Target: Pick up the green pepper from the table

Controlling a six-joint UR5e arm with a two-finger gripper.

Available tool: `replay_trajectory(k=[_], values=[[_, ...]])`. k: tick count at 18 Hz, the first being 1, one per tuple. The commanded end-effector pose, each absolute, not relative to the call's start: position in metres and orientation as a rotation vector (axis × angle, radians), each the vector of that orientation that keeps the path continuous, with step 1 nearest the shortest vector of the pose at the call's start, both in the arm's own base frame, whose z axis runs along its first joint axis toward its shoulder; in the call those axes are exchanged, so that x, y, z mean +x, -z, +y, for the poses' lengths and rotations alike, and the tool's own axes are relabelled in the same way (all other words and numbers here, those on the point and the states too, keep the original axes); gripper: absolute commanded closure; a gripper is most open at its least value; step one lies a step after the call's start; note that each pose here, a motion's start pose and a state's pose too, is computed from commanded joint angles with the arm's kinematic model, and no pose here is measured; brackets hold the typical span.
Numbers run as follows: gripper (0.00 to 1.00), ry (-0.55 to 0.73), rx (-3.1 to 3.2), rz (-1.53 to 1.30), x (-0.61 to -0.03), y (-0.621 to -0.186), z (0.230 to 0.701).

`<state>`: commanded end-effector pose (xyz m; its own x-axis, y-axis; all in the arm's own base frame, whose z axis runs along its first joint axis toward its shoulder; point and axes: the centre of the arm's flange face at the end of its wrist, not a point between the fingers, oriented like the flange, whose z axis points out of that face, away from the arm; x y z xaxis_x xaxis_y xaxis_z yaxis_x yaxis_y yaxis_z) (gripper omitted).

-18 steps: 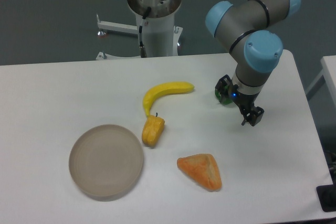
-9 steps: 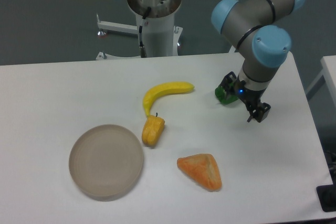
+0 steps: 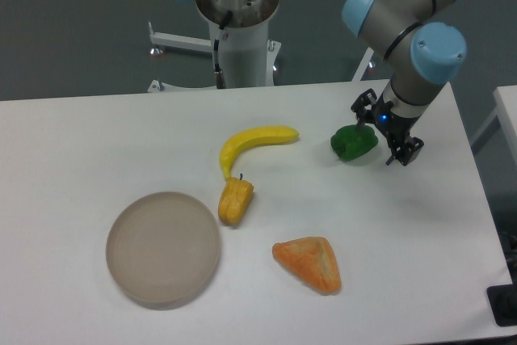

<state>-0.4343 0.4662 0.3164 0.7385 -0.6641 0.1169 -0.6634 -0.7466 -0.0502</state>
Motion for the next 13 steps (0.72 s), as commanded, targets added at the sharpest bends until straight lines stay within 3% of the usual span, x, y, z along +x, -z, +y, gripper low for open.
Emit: replay_trajectory(k=[13], values=[[0.0, 0.358, -2.882, 1.234, -0.407, -0.262, 0.454]])
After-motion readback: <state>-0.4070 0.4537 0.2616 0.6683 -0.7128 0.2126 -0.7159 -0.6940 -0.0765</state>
